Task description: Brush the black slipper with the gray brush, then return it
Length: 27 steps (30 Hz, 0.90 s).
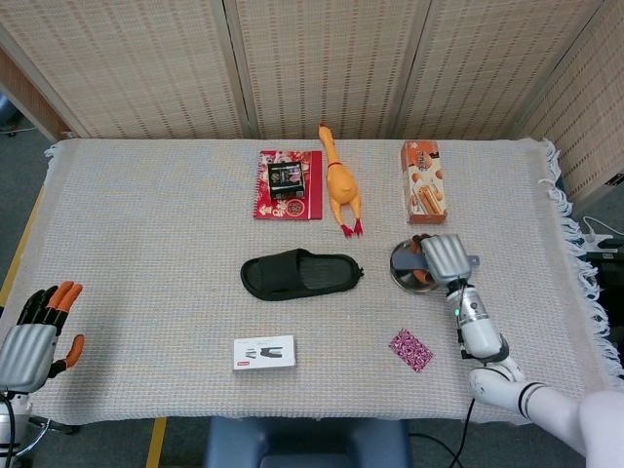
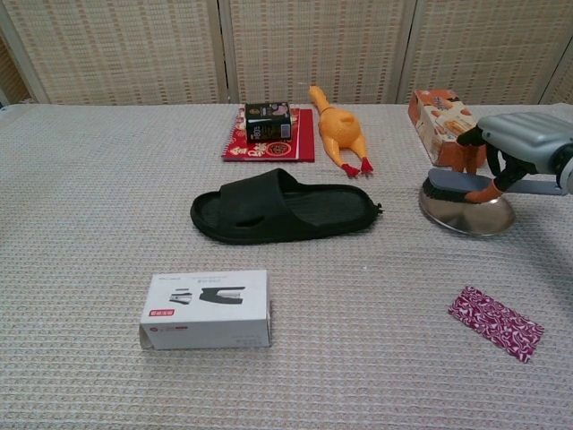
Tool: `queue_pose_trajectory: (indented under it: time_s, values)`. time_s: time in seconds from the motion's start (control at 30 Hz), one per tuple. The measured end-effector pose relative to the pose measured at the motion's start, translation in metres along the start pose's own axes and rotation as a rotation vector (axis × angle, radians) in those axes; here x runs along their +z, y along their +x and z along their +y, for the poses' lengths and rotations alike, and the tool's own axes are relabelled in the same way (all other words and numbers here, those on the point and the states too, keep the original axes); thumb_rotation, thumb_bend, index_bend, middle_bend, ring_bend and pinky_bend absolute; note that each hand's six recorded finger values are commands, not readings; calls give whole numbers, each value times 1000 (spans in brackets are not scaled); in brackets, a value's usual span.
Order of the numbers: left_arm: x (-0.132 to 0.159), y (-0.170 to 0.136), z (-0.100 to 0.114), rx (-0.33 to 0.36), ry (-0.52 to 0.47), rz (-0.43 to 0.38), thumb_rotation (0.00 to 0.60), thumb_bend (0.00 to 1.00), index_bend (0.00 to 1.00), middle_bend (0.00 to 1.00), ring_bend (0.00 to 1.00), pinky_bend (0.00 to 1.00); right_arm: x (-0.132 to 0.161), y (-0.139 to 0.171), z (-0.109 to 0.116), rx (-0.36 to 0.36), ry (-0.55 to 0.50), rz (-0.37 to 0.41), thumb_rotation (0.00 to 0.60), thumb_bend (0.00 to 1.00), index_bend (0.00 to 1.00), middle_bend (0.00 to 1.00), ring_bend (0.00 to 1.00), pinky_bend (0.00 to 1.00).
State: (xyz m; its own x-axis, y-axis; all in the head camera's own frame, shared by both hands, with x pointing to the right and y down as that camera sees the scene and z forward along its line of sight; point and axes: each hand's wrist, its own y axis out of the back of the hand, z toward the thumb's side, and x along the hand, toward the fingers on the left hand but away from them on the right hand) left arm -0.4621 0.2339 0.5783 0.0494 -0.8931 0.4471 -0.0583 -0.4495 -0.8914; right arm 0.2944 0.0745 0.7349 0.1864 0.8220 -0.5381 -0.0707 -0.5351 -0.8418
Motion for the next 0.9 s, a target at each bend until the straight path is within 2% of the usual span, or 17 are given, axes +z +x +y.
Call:
queue_pose_trajectory:
  time_s: [0.17,0.3,0.67,0.83,0.9]
  values:
    - [1,0,0,-5,-4,0,600,492,0,0,0,69,15,0,15,-29,-26,45,600,347,885,648,578,804]
    - [0,0,-1,-17,-7,4,600,493,0,0,0,69,41,-4,28,-39,-39,107,600,356,903,659,580,804]
    - [-1,-2,3,-22,-32,-2,600,493,0,0,0,70,108,-24,48,-39,79,206,600,356,904,660,580,804]
    - [-2,-3,7,-19,-48,-3,600,492,0,0,0,70,151,-28,58,-42,43,251,600,356,904,660,580,805]
    - [-2,-3,7,-18,-49,-4,600,492,0,0,0,70,159,-28,60,-45,29,259,600,356,904,660,580,805]
